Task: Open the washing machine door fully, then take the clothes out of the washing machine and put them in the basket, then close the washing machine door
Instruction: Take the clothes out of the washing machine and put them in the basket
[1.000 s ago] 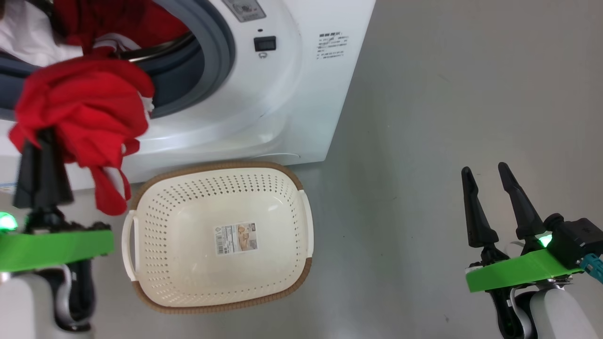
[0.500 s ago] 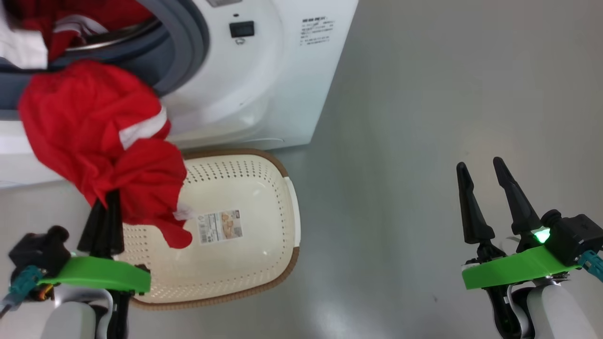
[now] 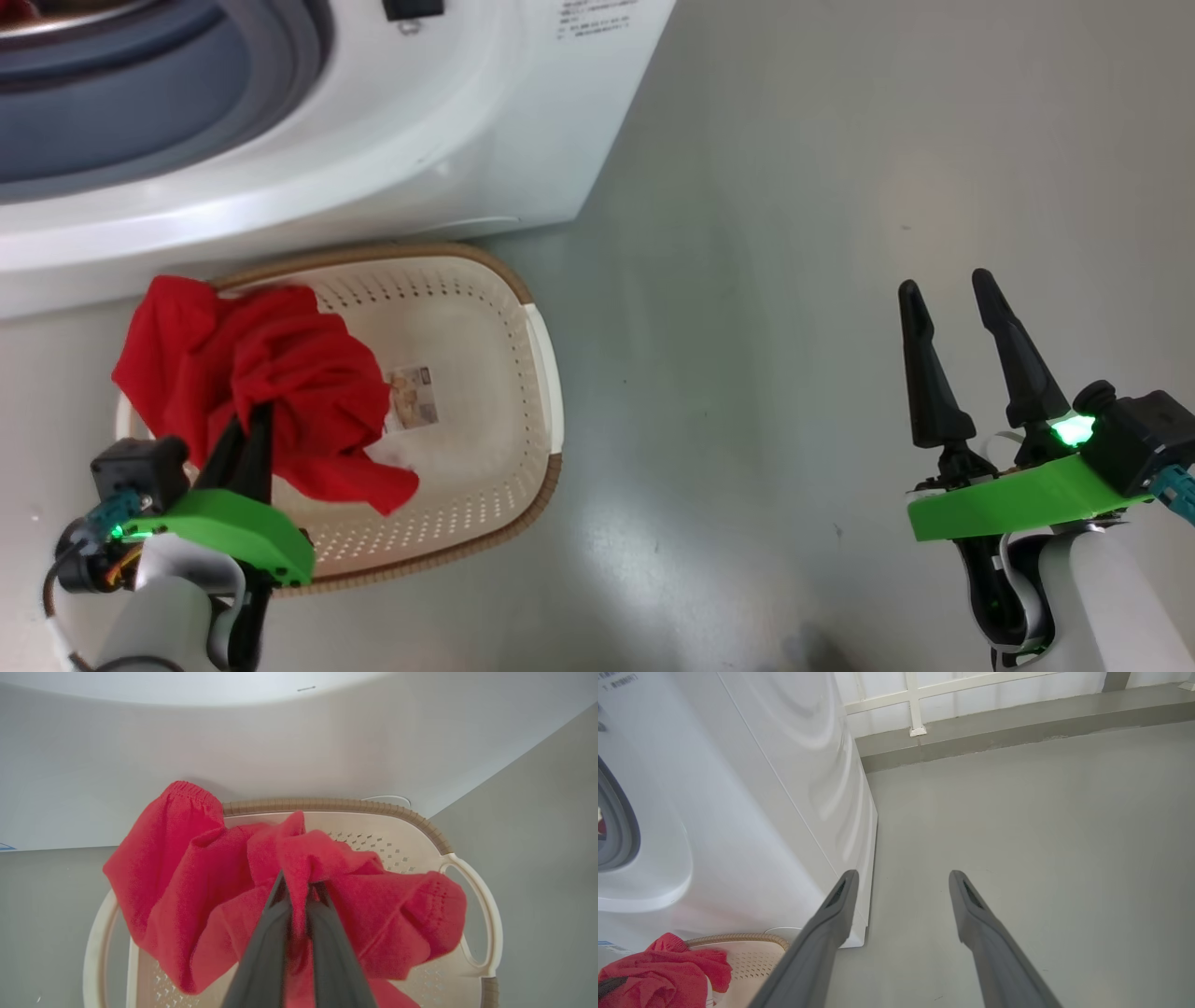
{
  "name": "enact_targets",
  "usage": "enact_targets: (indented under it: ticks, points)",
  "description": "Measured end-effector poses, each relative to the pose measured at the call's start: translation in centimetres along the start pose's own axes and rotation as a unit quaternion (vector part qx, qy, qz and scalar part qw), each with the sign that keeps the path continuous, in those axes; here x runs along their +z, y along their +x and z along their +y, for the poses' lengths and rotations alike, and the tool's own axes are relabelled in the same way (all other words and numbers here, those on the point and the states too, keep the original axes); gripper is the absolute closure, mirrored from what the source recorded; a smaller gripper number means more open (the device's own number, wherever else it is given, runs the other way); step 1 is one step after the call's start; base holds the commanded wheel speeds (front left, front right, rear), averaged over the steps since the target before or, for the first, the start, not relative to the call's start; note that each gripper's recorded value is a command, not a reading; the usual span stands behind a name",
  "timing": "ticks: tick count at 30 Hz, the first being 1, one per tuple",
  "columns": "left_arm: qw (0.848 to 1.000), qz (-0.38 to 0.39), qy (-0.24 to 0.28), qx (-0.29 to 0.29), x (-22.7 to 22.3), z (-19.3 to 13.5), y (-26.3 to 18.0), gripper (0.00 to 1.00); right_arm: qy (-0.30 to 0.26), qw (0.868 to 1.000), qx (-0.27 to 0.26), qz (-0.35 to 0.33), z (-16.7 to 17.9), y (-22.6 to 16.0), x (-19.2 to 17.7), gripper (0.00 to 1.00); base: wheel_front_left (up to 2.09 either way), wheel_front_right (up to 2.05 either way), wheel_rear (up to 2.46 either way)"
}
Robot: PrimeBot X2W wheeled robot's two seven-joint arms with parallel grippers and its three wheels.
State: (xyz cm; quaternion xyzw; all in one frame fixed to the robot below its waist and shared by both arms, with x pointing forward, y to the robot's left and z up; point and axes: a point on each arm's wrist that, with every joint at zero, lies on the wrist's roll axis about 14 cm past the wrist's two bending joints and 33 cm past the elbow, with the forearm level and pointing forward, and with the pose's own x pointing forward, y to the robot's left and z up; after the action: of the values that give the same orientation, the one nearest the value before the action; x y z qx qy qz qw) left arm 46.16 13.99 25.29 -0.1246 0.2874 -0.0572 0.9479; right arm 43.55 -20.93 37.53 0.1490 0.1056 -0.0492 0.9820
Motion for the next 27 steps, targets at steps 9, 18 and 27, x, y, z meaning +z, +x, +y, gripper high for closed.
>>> enact_targets:
  ticks: [9, 18, 27]
  points:
    - [0.996, 0.083, 0.021, -0.007, -4.6, 0.6, 2.3, 1.00, 0.000, 1.000, -0.006, 0.020, -0.6, 0.5, -1.7, 0.00, 0.00, 0.00, 0.00]
    - [0.993, 0.120, 0.011, -0.010, -7.1, 0.6, 4.5, 1.00, 0.000, 0.999, -0.023, 0.037, -1.8, 0.8, -3.1, 0.00, 0.00, 0.00, 0.00]
    - [0.992, 0.123, 0.008, -0.005, -7.1, 1.0, 5.4, 0.13, -0.001, 0.999, -0.022, 0.038, -1.8, 1.3, -3.4, 0.00, 0.00, 0.00, 0.00]
